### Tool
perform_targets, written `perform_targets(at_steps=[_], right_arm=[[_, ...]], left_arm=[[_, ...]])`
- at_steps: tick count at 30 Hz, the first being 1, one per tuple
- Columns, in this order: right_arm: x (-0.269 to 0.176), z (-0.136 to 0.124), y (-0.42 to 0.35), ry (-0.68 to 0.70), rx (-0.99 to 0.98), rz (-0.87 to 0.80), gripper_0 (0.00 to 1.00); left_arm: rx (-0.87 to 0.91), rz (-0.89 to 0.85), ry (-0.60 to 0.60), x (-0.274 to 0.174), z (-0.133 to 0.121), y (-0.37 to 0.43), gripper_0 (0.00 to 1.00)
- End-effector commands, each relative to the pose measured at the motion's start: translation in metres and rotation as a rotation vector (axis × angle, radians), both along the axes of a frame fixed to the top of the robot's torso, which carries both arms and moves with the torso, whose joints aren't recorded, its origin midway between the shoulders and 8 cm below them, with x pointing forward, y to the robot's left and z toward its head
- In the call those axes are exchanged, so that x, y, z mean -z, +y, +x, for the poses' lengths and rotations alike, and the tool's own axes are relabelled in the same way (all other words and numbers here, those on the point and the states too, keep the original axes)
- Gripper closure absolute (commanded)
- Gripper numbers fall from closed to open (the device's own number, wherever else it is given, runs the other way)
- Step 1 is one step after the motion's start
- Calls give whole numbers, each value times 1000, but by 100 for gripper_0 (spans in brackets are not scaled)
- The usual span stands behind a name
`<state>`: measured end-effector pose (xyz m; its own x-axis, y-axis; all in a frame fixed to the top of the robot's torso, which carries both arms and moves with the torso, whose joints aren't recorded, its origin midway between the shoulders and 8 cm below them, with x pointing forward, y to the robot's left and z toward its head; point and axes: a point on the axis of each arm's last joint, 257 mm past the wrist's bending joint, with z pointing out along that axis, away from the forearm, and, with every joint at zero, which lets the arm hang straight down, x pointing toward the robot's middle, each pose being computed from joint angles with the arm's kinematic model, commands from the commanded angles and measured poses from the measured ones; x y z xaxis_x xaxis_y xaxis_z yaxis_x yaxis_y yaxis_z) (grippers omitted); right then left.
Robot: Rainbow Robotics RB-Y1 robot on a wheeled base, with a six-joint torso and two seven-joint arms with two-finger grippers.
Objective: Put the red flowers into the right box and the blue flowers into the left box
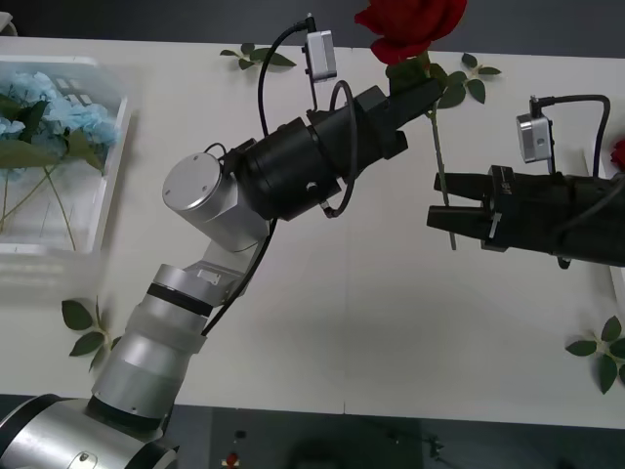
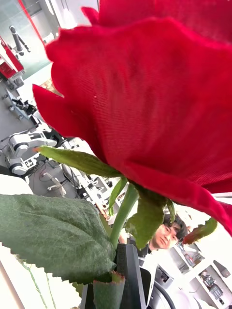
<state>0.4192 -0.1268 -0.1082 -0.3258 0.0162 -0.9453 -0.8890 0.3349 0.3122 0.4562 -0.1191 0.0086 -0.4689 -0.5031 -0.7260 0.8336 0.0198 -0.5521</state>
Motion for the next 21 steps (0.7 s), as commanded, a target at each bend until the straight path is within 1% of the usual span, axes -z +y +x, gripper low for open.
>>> perform_targets(at_steps=[1,11,12,13,15,16,17,18,21], right_arm=[[-12,4,13,-28,-8,22,0],[-9,8,24,-34,-6,18,0],[-10,8,26,-35,-7,20,15],[-10,8,26,-35,-7,21,24],[-10,8,27,-37,-8,23,65],[-10,8,27,-35,-9,22,89],[-10,8,27,-35,-9,22,98],[-10,8,27,-37,-10,22,100],[-11,9,27,-37,-7,24,100]], left_arm=[[14,-5,-57,-21,-9,-10,100],[15,-5,-52,-21,-8,-10,100],[15,-4,-52,-20,-8,-9,100],[15,-4,-52,-20,-8,-9,100],[14,-2,-53,-20,-8,-9,100],[13,-1,-53,-20,-8,-8,100],[13,-1,-53,-20,-8,-8,100],[13,1,-53,-19,-7,-8,100],[13,1,-53,-19,-7,-8,100]])
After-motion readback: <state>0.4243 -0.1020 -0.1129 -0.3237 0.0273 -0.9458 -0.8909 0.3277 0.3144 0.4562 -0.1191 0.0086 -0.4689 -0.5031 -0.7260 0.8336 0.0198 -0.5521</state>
